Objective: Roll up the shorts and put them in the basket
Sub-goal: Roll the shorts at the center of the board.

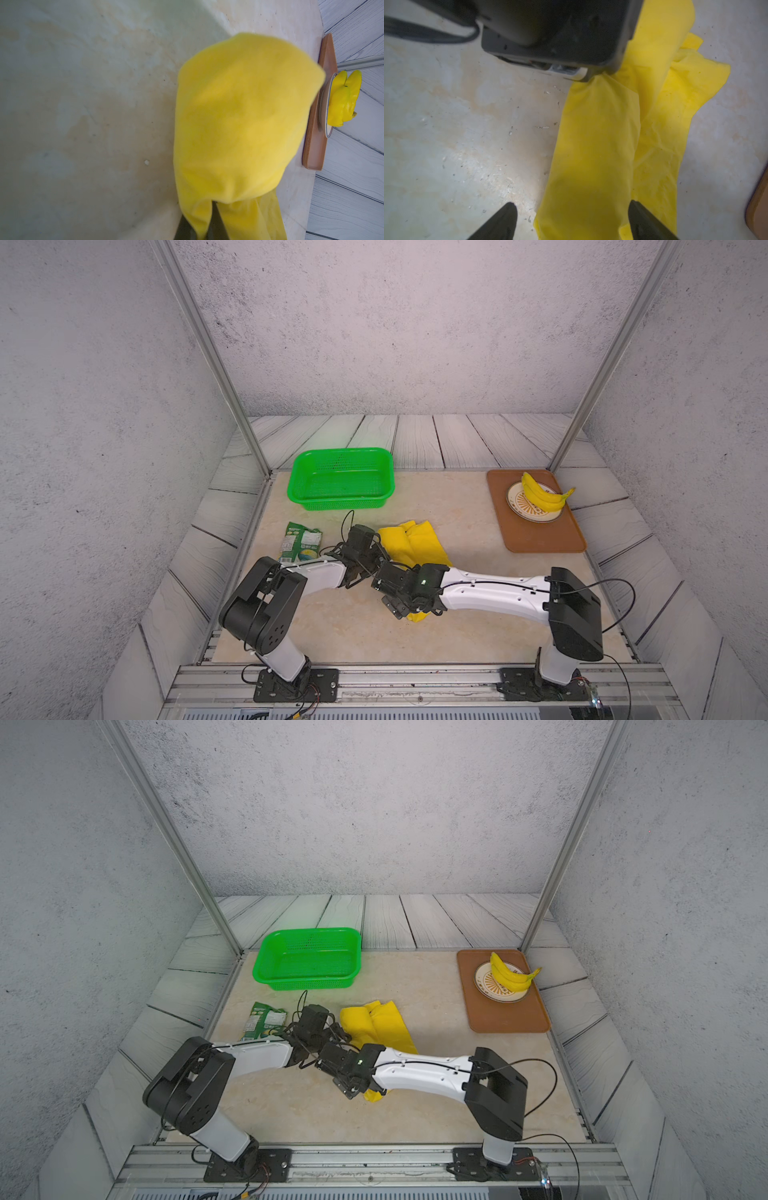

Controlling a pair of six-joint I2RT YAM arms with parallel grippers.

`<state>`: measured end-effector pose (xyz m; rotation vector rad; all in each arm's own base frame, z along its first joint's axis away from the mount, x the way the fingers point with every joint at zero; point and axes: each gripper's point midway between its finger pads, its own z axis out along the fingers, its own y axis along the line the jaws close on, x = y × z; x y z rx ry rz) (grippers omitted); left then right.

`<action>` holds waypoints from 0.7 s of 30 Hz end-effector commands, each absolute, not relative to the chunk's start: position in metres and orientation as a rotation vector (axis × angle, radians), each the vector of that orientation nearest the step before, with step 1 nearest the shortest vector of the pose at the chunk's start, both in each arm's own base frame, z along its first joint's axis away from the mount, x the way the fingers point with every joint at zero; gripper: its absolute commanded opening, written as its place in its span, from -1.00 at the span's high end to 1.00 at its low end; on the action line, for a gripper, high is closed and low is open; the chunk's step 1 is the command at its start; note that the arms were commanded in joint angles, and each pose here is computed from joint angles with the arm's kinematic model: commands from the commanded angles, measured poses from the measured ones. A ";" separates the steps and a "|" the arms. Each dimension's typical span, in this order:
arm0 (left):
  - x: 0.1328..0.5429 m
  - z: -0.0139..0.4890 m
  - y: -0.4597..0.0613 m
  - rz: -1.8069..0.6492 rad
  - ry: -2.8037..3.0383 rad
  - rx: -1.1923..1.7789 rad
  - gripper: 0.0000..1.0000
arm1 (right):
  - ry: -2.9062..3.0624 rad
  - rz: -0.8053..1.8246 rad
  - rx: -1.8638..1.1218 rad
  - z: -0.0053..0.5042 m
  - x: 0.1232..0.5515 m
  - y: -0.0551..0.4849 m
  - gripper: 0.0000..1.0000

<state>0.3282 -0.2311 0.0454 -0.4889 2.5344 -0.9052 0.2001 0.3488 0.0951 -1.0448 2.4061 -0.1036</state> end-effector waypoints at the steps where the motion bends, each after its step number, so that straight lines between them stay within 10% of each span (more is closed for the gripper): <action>1: 0.321 0.038 -0.221 -0.856 2.558 -0.534 1.00 | 2.348 -0.259 -1.051 0.091 0.211 0.344 -0.77; 7: 0.322 0.040 -0.224 -0.889 2.548 -0.554 1.00 | 2.303 -0.393 -1.010 0.063 0.225 0.338 -0.65; 13: 0.323 0.045 -0.222 -0.905 2.534 -0.568 0.98 | 2.287 -0.345 -1.010 0.049 0.225 0.341 -0.02; 18: 0.328 0.057 -0.210 -0.910 2.512 -0.578 -0.19 | 2.303 -0.069 -1.056 0.056 0.208 0.359 0.28; 21: 0.329 0.068 -0.197 -0.894 2.493 -0.576 -0.41 | 2.326 0.174 -1.041 0.067 0.197 0.369 0.28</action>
